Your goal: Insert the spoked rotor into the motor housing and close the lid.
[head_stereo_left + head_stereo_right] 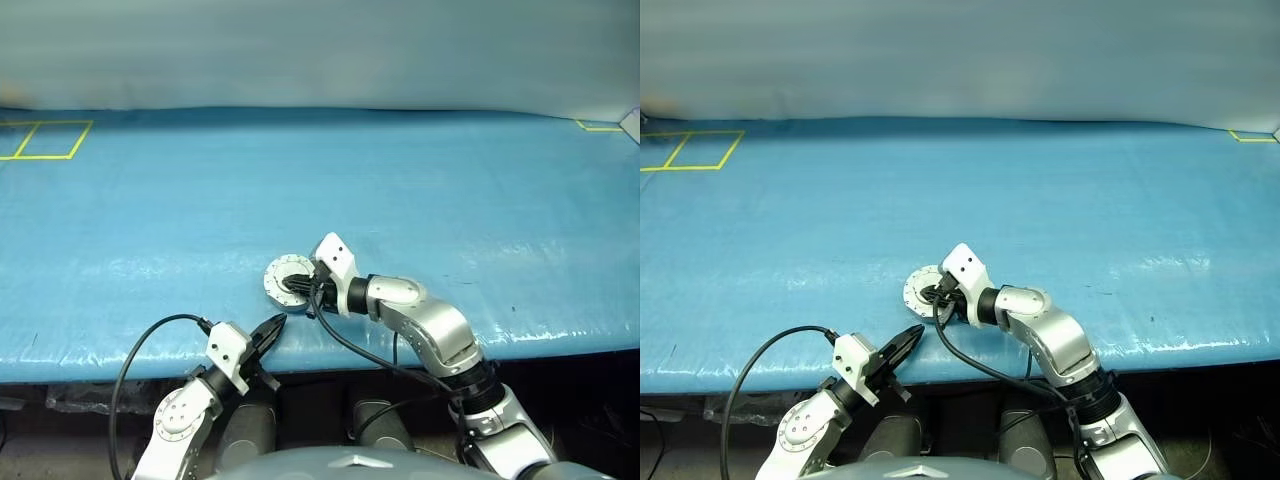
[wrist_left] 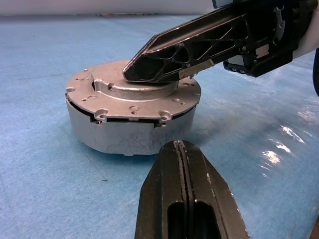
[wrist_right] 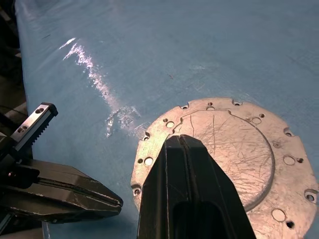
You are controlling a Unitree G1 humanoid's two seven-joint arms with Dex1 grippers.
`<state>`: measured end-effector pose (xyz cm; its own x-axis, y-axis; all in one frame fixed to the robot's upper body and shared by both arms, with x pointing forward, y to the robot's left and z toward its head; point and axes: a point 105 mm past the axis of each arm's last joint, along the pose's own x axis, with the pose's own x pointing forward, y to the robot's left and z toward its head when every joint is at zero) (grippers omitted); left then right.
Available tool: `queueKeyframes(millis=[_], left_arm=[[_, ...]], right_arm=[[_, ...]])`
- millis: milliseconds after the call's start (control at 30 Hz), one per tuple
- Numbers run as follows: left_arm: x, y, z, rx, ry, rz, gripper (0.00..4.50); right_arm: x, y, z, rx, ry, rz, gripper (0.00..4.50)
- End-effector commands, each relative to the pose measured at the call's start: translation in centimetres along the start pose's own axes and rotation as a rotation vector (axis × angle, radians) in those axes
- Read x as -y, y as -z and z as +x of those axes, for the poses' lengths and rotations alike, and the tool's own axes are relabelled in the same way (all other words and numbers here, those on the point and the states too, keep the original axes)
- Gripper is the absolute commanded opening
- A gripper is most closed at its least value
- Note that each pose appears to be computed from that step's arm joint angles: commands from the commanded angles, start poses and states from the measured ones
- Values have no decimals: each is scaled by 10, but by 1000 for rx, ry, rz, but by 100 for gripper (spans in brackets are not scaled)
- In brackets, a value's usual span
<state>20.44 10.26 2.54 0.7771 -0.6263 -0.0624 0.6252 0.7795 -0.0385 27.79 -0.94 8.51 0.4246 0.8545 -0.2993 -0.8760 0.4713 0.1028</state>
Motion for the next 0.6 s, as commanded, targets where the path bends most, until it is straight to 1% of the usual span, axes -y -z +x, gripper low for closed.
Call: queueKeyframes(millis=[33, 67, 133, 200, 267, 300, 333, 433, 467, 600], left_arm=[[-3, -6, -1, 34, -19, 19, 0], [-4, -6, -1, 37, -27, 24, 0], [-5, -7, 0, 40, -36, 32, 0], [-5, -7, 1, 44, -47, 48, 0], [-7, -8, 3, 54, -62, 51, 0], [-8, -9, 4, 62, -76, 50, 0], [-10, -11, 5, 72, -92, 49, 0], [-14, -12, 5, 85, -132, 48, 0], [-15, -12, 4, 84, -143, 54, 0], [-17, -13, 3, 92, -182, 66, 0]], right_arm=[[-3, -39, -14, 141, 34, -118, 39], [-3, -41, -16, 150, 45, -136, 59], [-4, -40, -17, 149, 64, -157, 125], [-6, -33, -14, 134, 74, -145, 185], [-7, -23, -10, 104, 83, -136, 261], [-8, -20, -9, 96, 82, -133, 290], [-10, -19, -7, 95, 76, -125, 328], [-15, -17, -1, 91, 66, -110, 424], [-15, -15, 1, 86, 65, -109, 449], [-14, -9, 8, 72, 73, -104, 449]])
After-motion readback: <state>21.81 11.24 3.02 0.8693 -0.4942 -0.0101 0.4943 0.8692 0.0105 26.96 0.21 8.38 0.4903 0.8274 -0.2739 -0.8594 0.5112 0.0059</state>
